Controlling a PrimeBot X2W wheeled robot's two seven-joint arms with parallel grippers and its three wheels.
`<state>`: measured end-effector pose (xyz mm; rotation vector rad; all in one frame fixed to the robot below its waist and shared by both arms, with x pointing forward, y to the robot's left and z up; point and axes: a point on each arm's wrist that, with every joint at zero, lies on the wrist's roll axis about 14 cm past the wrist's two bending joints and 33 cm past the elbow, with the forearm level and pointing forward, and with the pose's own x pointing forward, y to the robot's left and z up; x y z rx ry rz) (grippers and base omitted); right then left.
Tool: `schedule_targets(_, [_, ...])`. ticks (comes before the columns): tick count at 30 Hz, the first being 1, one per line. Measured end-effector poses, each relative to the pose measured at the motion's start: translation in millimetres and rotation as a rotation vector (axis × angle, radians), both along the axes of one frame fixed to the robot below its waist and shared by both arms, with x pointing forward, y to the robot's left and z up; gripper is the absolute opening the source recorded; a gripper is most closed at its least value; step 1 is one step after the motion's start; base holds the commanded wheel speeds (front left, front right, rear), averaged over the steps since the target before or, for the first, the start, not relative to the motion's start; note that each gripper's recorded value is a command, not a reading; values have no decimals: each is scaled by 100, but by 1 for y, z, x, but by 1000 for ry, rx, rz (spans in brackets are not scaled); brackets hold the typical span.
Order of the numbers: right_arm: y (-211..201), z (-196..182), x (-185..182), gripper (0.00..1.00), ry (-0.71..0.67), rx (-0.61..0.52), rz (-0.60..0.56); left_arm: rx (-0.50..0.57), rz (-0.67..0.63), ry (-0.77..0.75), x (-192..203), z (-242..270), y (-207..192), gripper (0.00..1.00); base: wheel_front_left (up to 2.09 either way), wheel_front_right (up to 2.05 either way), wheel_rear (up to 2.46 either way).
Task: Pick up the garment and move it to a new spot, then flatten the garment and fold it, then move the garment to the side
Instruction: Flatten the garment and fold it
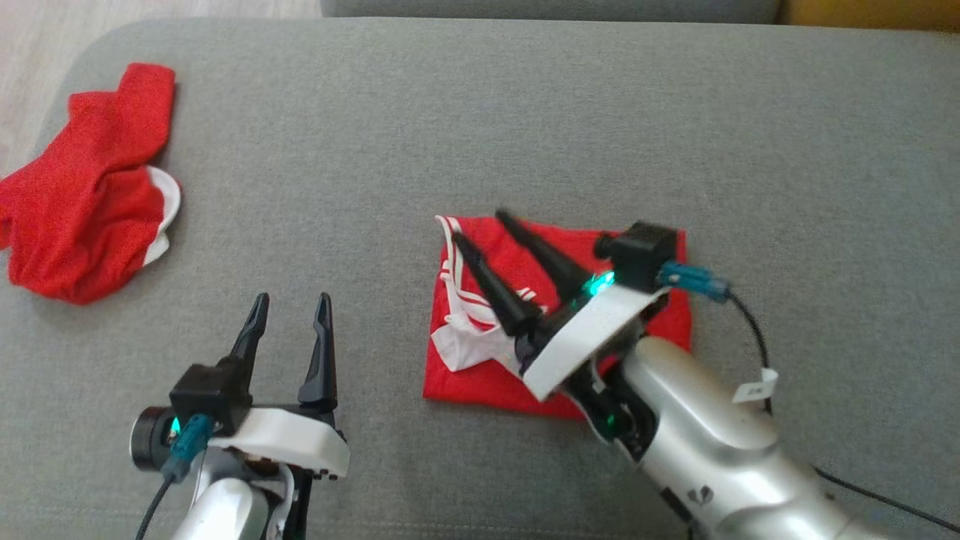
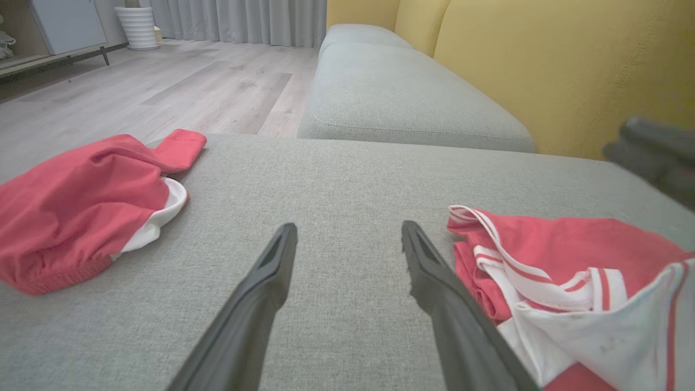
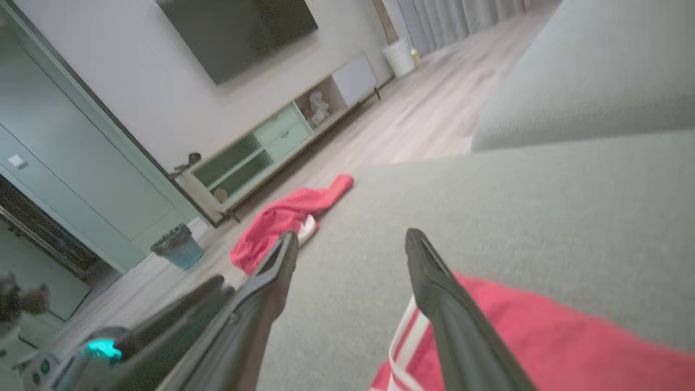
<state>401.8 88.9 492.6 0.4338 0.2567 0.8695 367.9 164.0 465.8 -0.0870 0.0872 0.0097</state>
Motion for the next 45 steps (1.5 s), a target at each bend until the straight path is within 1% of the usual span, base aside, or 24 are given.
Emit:
schedule_targets(2, [-11,16,12,100,-73,23,-51,-1,-10,-1,1,0,-3,100,0,0,0])
schedule_targets(4, [-32,31,28,100,-143,28,-125,-2,-19,-5,3,1,-6,100,0,0,0])
schedule_targets(6, [-67,41,47,100,-214,0,-225,-1,-28,-11,5,3,-9,100,0,0,0])
schedule_targets(9, [-136,42,63,100,-277,-87,-396,3,-39,-23,7,6,-12,100,0,0,0])
schedule_targets(11, [-175,35,61,100,-277,-148,-490,8,-44,-32,9,9,-13,100,0,0,0])
schedule_targets(12, [-175,35,61,100,-277,-148,-490,8,-44,-32,9,9,-13,100,0,0,0])
schedule_targets(15, [-219,20,45,100,-245,-235,-592,13,-52,-44,12,12,-14,100,0,0,0])
schedule_targets(19, [-257,10,21,100,-214,-332,-676,16,-64,-60,15,17,-16,100,0,0,0])
schedule_targets(24, [-267,7,-7,100,-181,-381,-705,27,-77,-65,13,21,-17,100,0,0,0])
schedule_targets(29, [-267,9,-32,100,-164,-377,-718,41,-78,-42,-4,16,-14,100,0,0,0])
schedule_targets(35, [-265,25,-44,100,-197,-359,-730,61,-71,-23,-23,16,-8,100,0,0,0])
schedule_targets(40, [-261,25,-58,100,-193,-357,-721,59,-51,-12,-40,16,-3,100,0,0,0])
schedule_targets(45, [-256,28,-63,100,-201,-349,-711,64,-39,-18,-48,20,1,100,0,0,0])
